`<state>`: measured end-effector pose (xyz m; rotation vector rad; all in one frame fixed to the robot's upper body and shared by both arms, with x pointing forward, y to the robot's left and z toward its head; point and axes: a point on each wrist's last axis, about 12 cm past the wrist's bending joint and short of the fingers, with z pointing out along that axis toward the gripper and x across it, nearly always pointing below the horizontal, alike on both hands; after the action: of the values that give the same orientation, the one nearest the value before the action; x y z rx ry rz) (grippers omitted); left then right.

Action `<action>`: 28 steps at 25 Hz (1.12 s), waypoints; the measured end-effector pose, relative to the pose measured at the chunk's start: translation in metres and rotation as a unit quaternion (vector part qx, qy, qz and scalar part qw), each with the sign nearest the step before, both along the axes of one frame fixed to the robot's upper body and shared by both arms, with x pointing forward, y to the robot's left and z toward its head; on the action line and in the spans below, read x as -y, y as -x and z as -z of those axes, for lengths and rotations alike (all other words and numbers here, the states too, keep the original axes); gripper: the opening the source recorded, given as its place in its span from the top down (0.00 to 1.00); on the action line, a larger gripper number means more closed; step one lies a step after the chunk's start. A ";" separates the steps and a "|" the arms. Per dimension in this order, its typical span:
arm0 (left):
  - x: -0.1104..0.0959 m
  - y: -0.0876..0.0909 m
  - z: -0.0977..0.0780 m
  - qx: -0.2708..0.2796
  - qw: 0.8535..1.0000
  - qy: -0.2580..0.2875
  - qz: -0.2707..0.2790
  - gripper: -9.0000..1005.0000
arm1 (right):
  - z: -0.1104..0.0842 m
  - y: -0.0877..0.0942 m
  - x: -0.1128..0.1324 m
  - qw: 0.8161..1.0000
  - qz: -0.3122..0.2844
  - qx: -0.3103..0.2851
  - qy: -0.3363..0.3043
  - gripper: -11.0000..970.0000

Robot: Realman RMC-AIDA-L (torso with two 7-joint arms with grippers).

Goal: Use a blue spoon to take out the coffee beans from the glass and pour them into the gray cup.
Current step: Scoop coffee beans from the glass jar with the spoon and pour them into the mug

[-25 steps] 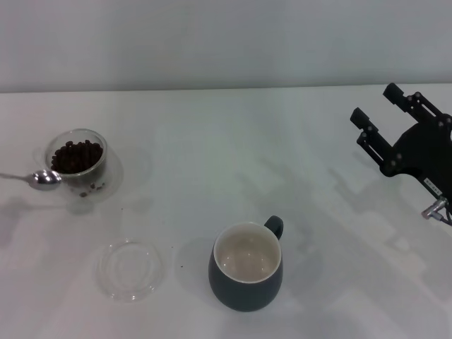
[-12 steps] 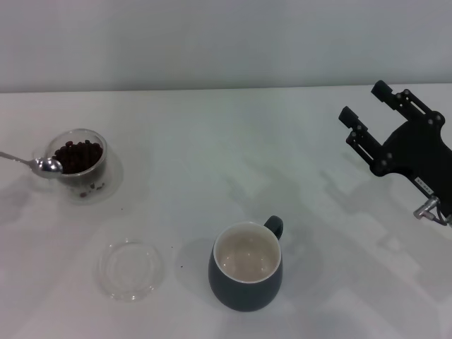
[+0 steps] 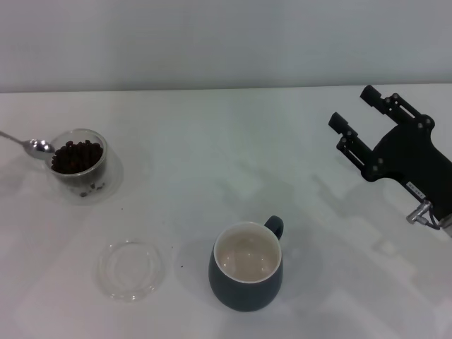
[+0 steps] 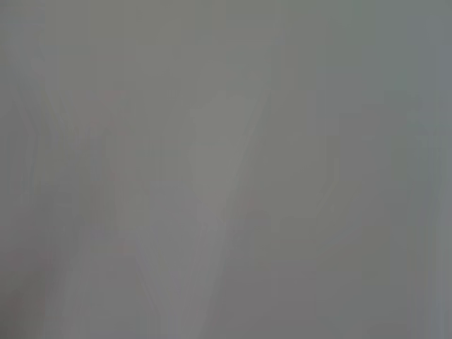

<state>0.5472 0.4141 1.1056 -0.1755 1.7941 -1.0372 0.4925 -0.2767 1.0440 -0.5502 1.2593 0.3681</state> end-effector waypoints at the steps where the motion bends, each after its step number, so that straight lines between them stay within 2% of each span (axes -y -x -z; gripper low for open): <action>1: 0.001 -0.004 -0.002 -0.006 1.000 -0.002 0.004 0.86 | 0.000 0.000 -0.001 1.000 -0.003 -0.001 0.000 0.35; 18: 0.012 -0.046 -0.011 -0.083 0.994 -0.071 0.021 0.86 | 0.003 0.009 -0.015 0.999 -0.046 -0.007 0.001 0.35; 28: 0.021 -0.055 -0.009 -0.090 0.991 -0.092 0.020 0.86 | 0.004 0.010 -0.016 0.999 -0.049 -0.011 -0.002 0.35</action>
<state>0.6024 0.3935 1.1147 -0.1234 2.0534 -0.8997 0.4827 -0.2611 1.0400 -0.6063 1.2553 0.4596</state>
